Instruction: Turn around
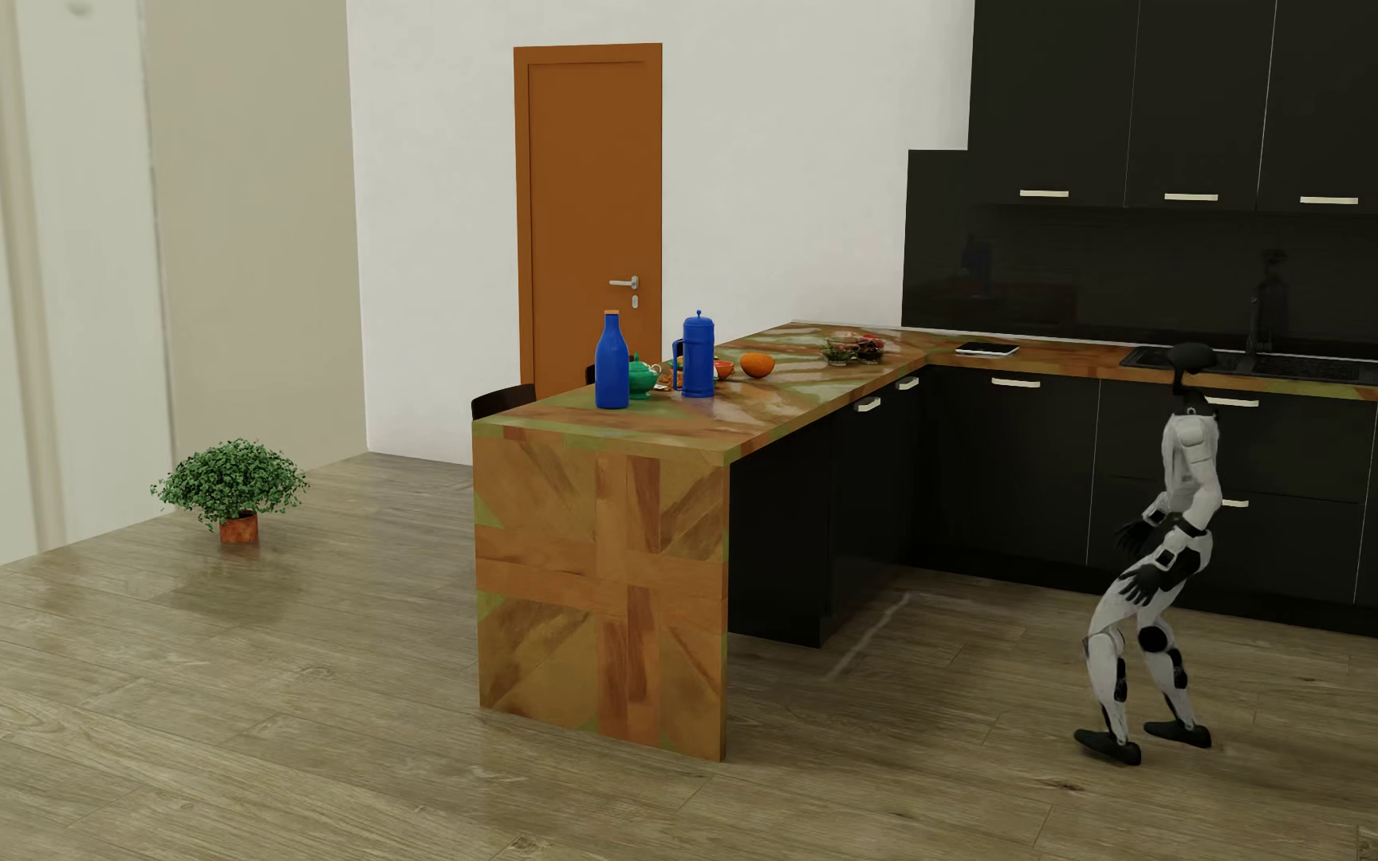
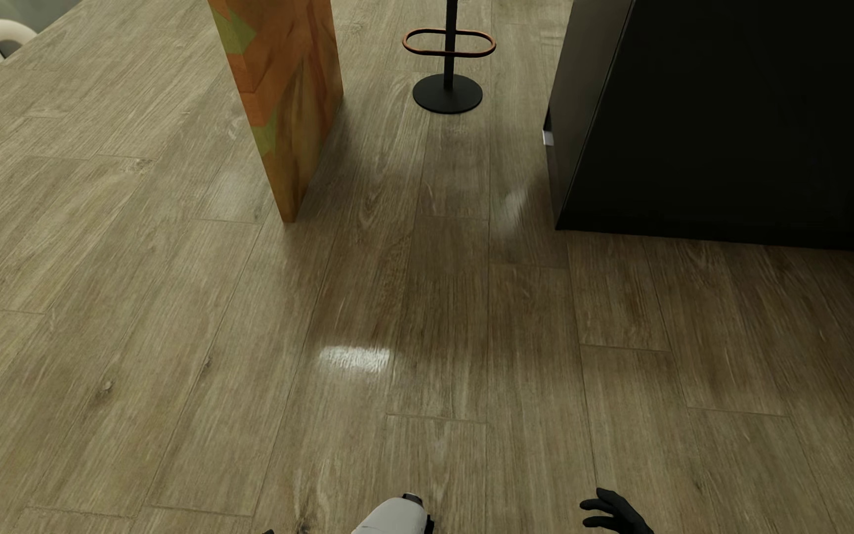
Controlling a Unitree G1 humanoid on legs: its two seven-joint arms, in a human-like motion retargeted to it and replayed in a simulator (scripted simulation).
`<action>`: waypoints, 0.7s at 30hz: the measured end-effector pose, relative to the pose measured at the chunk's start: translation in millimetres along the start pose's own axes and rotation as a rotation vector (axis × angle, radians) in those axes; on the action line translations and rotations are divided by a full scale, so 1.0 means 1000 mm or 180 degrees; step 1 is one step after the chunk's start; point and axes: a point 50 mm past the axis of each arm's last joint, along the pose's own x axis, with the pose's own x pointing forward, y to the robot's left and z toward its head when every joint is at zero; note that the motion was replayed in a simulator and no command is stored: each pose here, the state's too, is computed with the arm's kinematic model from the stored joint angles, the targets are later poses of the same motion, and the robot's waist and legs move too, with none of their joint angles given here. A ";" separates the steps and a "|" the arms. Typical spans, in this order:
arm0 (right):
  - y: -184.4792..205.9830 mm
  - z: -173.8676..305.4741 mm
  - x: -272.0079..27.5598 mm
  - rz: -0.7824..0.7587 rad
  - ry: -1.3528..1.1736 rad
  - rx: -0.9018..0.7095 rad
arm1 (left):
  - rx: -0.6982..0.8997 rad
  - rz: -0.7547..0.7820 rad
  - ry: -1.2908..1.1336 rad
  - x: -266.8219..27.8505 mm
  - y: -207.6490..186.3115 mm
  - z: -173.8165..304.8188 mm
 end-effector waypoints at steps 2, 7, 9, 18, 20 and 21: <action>-0.002 0.033 0.006 0.0028 -0.0341 0.0078 | 0.0159 0.0031 0.0016 0.001 0.002 0.002; 0.016 0.050 0.010 -0.0040 -0.0642 0.0423 | 0.0500 -0.0157 0.0325 -0.009 0.011 -0.028; -0.006 0.024 0.005 -0.0150 -0.0443 0.0224 | 0.0706 -0.0153 0.0141 -0.003 0.010 -0.010; -0.008 0.020 0.001 -0.0253 -0.0424 0.0399 | 0.0426 -0.0384 -0.0391 0.013 -0.001 0.040; -0.003 0.017 -0.002 -0.0190 -0.0517 0.0288 | 0.0522 -0.0267 -0.0232 0.014 0.001 0.033; 0.002 0.019 0.000 -0.0140 -0.0505 0.0293 | 0.0528 -0.0213 -0.0188 0.013 0.001 0.032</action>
